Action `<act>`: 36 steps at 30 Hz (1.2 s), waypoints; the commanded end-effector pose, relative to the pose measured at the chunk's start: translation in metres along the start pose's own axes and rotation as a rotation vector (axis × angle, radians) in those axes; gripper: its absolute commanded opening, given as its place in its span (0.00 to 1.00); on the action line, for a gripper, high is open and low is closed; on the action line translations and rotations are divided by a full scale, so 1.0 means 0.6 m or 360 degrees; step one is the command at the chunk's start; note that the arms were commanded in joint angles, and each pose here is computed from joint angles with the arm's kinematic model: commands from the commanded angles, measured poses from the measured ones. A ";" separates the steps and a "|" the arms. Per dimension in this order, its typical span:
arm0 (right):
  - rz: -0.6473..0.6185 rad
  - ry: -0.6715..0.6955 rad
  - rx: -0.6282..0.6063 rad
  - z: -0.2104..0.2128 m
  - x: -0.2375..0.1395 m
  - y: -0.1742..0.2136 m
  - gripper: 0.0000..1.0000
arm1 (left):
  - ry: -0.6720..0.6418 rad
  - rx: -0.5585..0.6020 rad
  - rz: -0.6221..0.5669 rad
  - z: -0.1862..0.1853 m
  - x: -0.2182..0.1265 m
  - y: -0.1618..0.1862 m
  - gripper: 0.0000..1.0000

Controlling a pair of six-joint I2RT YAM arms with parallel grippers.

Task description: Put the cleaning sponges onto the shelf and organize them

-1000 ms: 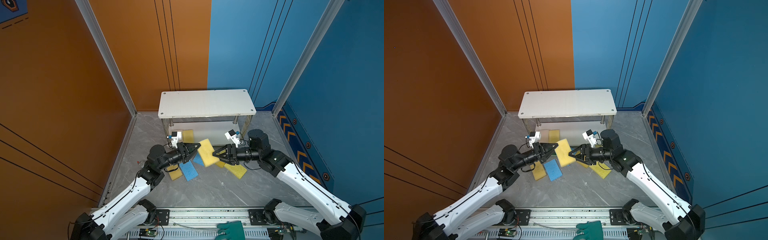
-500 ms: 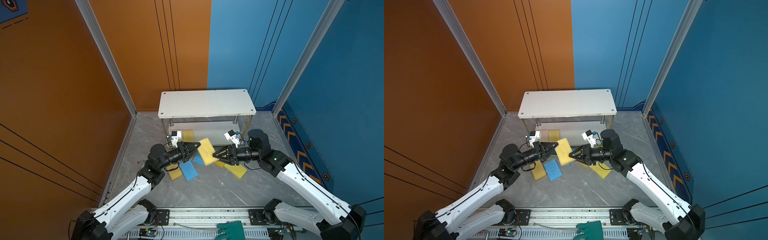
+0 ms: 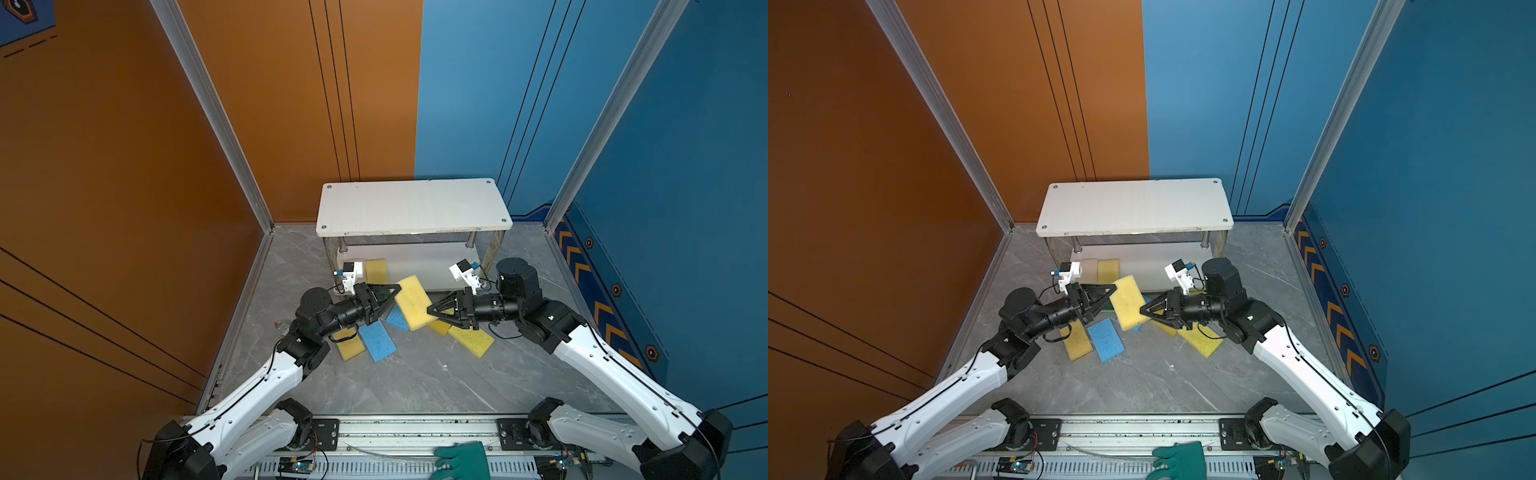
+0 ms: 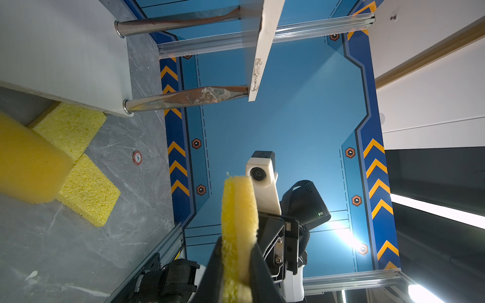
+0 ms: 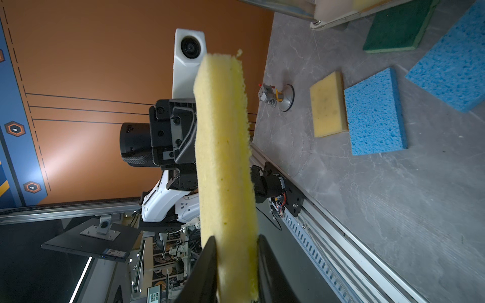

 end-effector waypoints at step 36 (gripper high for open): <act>-0.0358 0.0120 0.0025 -0.021 -0.004 -0.052 0.21 | -0.0751 0.0259 -0.0003 0.025 -0.107 0.023 0.98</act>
Point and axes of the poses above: each gripper's point midway between its finger pads, its own x axis out along the fingers, its own z axis along the line the jaws close on, y = z × x, the point moved 6 cm from there along -x, back along the fingers, and after that the axes turned 12 degrees about x, right-handed, at the moved point
